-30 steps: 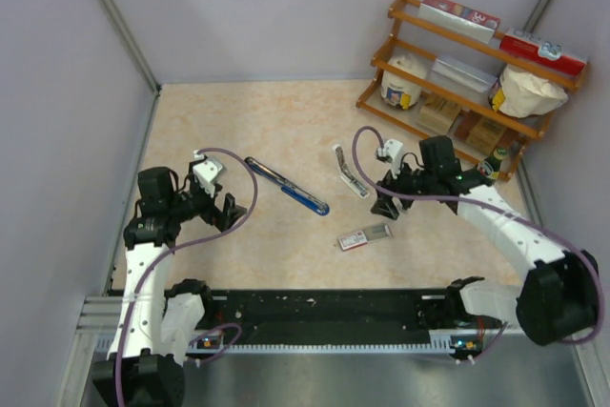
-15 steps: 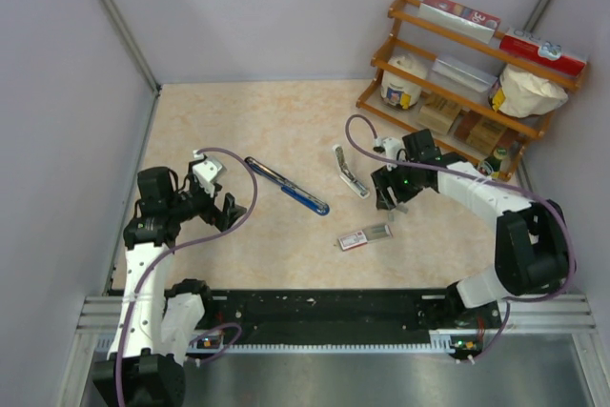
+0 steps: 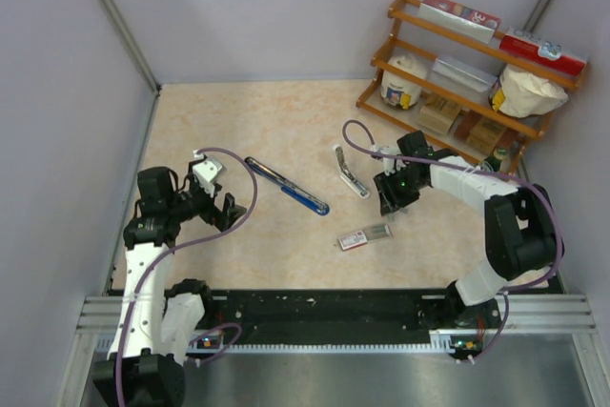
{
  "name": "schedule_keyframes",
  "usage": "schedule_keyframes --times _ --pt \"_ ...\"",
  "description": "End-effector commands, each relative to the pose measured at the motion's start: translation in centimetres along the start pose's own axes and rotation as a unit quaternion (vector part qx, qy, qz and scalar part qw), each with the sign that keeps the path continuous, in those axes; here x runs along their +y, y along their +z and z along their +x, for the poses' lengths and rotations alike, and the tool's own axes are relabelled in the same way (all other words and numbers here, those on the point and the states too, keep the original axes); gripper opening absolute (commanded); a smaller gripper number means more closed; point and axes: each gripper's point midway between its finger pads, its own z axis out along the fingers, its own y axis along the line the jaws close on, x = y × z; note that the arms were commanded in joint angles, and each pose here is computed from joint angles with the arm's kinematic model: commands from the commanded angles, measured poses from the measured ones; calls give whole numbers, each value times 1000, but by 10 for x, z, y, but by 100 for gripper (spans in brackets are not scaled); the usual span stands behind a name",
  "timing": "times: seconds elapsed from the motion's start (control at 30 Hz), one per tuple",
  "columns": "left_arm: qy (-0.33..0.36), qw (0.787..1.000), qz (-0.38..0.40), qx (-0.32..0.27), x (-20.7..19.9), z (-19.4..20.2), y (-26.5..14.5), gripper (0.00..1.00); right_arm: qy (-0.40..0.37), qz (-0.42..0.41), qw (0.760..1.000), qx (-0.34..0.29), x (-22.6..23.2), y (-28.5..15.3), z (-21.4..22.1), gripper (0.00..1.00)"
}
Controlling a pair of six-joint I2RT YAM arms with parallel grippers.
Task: Load the staples into the stapler
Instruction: Pick up the staple from the center of the board.
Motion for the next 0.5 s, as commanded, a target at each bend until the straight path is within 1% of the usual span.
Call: schedule_keyframes --times 0.0,0.1,0.47 --pt "10 1000 -6 -12 3 -6 -1 99 3 1 1000 2 -1 1 -10 44" --pt "12 1000 -4 -13 2 -6 -1 99 6 2 1000 19 -3 5 -5 40" --pt "8 1000 -4 -13 3 -5 -1 99 9 13 1000 26 -8 8 -4 38"
